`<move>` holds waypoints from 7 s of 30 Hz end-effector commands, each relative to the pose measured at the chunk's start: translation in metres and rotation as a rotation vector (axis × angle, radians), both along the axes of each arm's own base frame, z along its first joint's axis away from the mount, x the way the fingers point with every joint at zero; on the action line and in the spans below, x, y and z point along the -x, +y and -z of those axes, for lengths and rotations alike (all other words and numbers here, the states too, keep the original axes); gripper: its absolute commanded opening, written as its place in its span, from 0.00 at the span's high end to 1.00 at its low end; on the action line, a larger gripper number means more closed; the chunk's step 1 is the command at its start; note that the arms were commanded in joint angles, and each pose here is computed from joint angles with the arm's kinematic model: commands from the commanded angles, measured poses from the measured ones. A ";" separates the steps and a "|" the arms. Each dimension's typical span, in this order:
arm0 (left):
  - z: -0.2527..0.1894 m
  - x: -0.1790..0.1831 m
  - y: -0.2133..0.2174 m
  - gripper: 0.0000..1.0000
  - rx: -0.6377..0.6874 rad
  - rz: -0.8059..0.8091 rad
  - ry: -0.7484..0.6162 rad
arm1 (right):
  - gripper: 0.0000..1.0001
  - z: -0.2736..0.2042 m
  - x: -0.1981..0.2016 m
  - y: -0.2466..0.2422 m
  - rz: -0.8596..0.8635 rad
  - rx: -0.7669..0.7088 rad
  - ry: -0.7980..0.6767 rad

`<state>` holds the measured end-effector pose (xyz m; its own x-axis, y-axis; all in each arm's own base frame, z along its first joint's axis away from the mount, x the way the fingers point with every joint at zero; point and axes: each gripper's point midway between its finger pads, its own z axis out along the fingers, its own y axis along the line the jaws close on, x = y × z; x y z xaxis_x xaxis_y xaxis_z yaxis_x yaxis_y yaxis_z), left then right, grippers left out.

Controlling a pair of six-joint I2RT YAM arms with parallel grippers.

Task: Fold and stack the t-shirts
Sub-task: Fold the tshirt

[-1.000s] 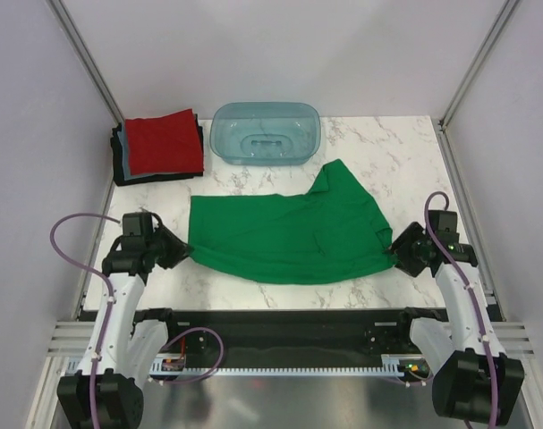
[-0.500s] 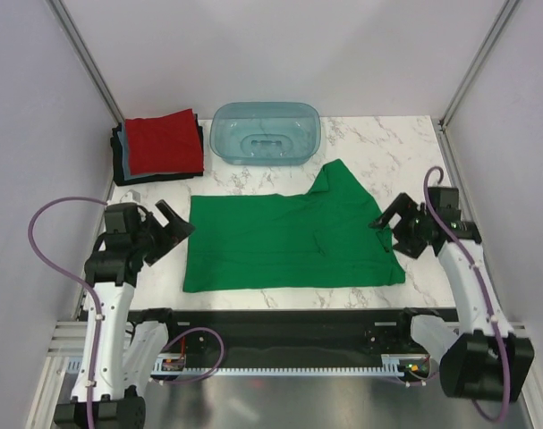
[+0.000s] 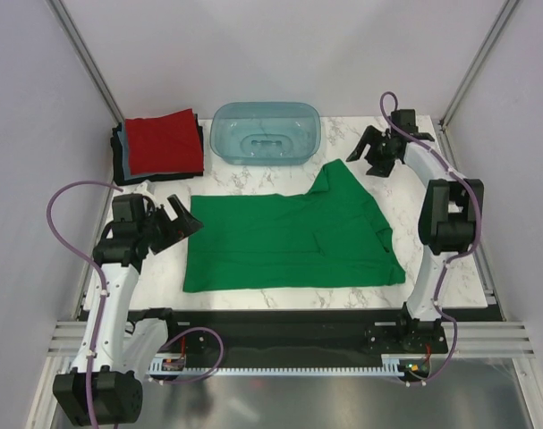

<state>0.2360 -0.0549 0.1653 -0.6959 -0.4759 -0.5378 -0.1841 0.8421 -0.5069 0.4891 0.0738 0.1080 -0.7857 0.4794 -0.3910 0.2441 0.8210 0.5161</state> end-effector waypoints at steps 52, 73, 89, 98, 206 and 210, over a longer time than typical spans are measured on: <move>0.041 -0.140 0.035 0.37 -0.072 -0.161 0.082 | 1.00 -0.041 -0.012 0.068 -0.134 -0.038 -0.244; 0.150 -0.210 0.038 0.45 -0.187 -0.165 0.227 | 1.00 -0.050 0.109 0.083 -0.215 -0.110 -0.286; 0.138 -0.204 0.024 0.98 -0.191 -0.127 0.204 | 1.00 -0.069 0.121 0.068 -0.156 -0.064 -0.326; 0.096 -0.180 0.023 0.98 -0.174 -0.140 0.131 | 1.00 -0.078 0.172 0.046 -0.084 -0.043 -0.349; 0.118 0.077 -0.360 0.37 0.279 0.691 0.505 | 0.02 0.060 -0.166 -0.045 0.206 0.051 -0.148; 0.076 0.068 -0.373 0.37 0.287 0.704 0.395 | 0.02 -0.011 -0.159 -0.028 0.152 0.082 -0.289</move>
<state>0.1622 -0.4141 0.0466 -0.9934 0.0810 -0.0810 0.1145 0.7202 -0.6842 0.6464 0.0441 0.0559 -0.6144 0.6182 -0.4902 0.3246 0.7644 0.5571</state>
